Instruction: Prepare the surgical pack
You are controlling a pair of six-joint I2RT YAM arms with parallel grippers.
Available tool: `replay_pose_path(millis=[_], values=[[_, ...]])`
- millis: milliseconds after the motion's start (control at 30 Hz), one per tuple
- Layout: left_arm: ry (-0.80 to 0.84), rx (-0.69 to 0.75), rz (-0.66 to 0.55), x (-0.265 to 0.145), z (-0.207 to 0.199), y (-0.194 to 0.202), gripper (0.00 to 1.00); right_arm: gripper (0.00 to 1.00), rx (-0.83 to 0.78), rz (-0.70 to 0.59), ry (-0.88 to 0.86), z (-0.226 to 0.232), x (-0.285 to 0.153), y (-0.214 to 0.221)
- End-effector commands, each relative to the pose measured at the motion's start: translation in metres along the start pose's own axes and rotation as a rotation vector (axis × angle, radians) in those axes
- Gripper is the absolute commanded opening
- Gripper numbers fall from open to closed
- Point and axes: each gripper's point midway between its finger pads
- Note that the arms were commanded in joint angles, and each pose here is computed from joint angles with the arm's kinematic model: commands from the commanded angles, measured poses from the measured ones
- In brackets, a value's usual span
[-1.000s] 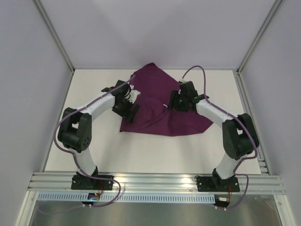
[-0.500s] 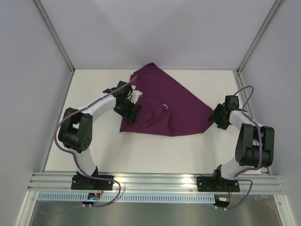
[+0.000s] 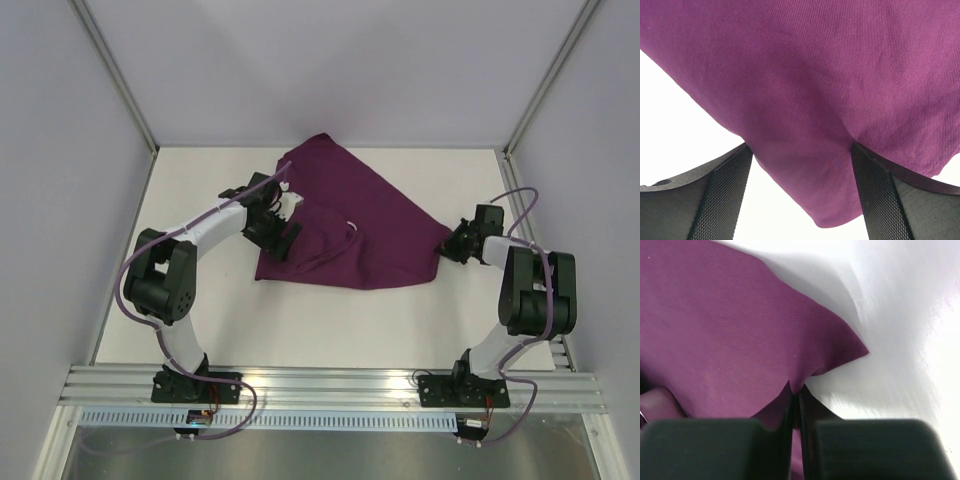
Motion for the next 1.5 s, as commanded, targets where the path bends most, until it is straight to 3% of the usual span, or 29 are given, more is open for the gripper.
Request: replay_pose_path(millis=[0,233,433,633,1000,1300,1467], values=[[0.045,0.011,-0.022,-0.003,-0.012,-0.001,0.87,0.01,0.039,0.046,0.021,-0.006,-0.003,0.019],[0.100,-0.001,0.004,0.001,-0.027,0.012,0.84,0.00,-0.077,-0.045,0.004,0.039,-0.034,-0.003],[0.131,0.006,-0.023,-0.015,-0.035,0.003,0.85,0.00,-0.268,-0.147,-0.087,0.139,-0.070,0.000],[0.152,0.031,-0.060,-0.038,-0.041,-0.004,0.86,0.00,-0.367,-0.143,-0.240,0.229,-0.082,0.043],[0.206,0.011,-0.020,-0.019,-0.047,0.002,0.80,0.00,-0.352,-0.089,-0.546,0.379,-0.096,0.135],[0.200,0.013,-0.037,-0.020,-0.046,-0.001,0.79,0.01,-0.207,-0.061,-0.522,0.384,-0.056,0.156],[0.196,0.015,-0.040,-0.020,-0.045,-0.001,0.78,0.00,-0.129,-0.055,-0.583,0.408,-0.054,0.154]])
Point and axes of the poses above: each gripper's point midway between its finger pads, its own x axis out along the fingers, its own z axis along the line the jaws close on, y = z × x, and after that the axes turned 5 degrees about -x, right-handed
